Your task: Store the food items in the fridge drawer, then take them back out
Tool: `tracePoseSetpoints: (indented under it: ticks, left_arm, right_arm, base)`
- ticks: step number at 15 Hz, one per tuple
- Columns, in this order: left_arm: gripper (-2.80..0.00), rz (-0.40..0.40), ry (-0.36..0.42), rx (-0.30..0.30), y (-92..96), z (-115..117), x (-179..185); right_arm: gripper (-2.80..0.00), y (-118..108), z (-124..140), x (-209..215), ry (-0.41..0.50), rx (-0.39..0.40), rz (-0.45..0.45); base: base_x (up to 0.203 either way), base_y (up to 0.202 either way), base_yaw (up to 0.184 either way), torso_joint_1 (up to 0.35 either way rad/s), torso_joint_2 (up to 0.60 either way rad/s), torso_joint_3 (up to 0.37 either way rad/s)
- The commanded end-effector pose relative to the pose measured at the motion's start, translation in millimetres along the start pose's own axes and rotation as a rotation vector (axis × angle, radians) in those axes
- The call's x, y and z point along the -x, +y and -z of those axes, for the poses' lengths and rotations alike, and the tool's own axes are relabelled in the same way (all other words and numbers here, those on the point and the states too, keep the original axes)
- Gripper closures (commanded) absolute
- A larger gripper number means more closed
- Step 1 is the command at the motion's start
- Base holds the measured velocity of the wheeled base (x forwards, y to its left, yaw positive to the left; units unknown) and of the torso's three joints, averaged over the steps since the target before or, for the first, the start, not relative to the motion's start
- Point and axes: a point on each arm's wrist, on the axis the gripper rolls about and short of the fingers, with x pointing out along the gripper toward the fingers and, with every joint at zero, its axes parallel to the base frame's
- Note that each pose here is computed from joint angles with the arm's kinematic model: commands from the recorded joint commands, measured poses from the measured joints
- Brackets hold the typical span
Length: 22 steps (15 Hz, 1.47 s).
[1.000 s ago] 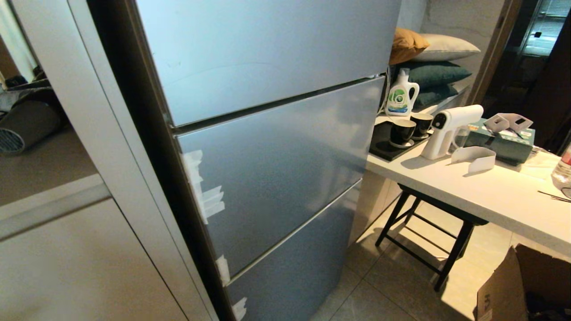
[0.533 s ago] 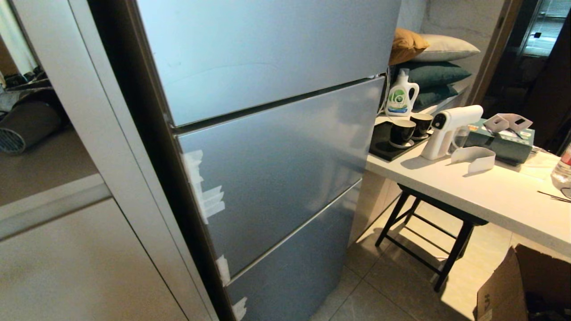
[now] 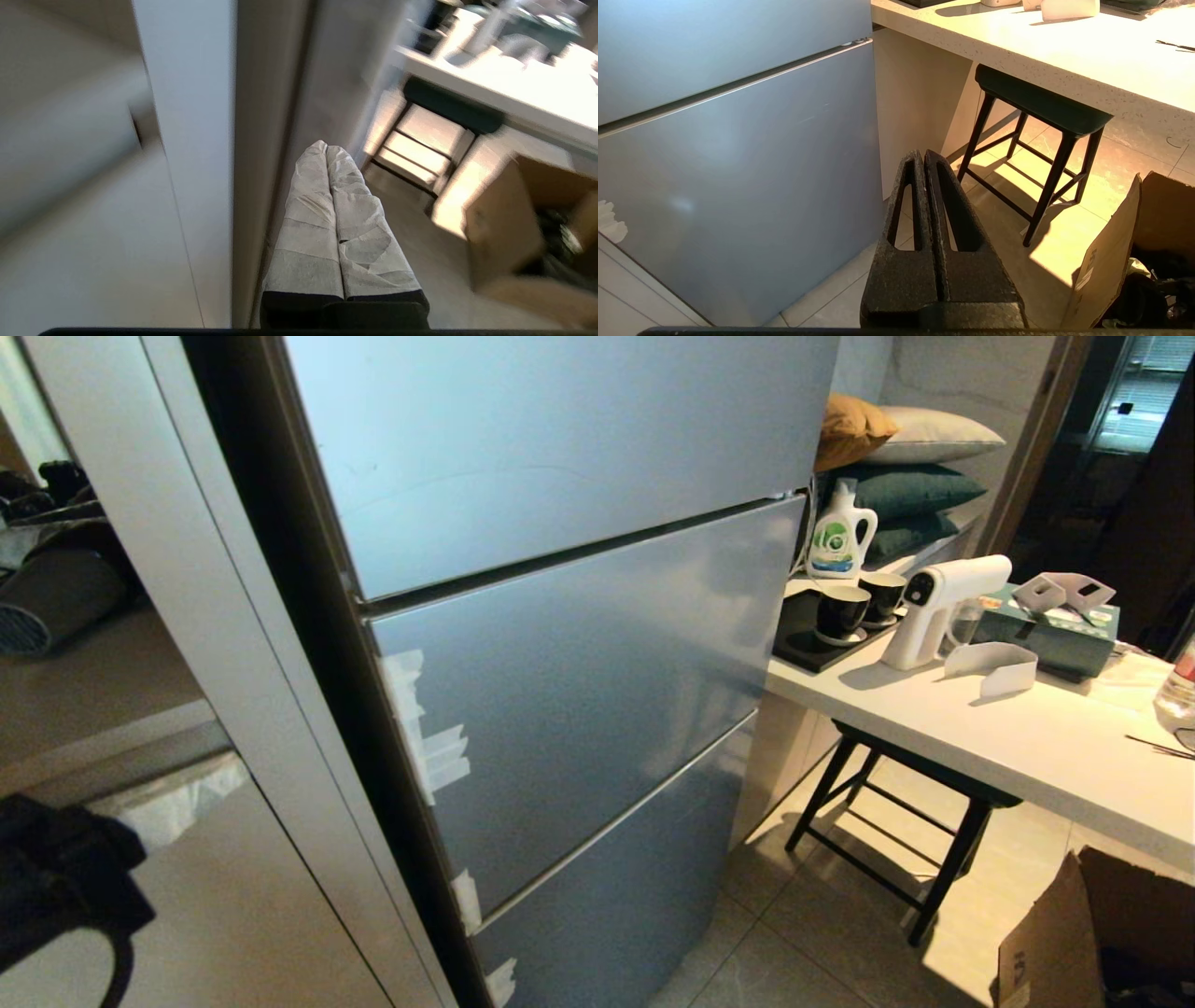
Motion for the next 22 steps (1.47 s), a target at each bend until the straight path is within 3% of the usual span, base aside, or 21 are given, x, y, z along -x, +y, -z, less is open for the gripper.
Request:
tracePoseSetpoints:
  ticks: [1, 15, 22]
  left_arm:
    - [0.00, -0.023, 0.042, 0.007, 3.2, -0.4, -38.6]
    - [0.00, -0.019, -0.022, -0.009, -16.2, -8.3, -83.6]
    - [0.00, 0.047, -0.021, -0.012, -30.3, -8.8, -85.6]
  right_arm:
    - [0.00, 0.0, 0.0, -0.1, 0.001, 0.000, 0.000]
    - [0.00, 0.0, 0.0, -0.1, 0.001, 0.000, 0.000]
    - [0.00, 0.0, 0.0, -0.1, 0.001, 0.000, 0.000]
  base:
    - [0.000, 0.000, 0.000, 0.000, 0.00, 0.000]
    - [0.000, 0.000, 0.000, 0.000, 0.00, 0.000]
    - [0.000, 0.000, 0.000, 0.000, 0.00, 0.000]
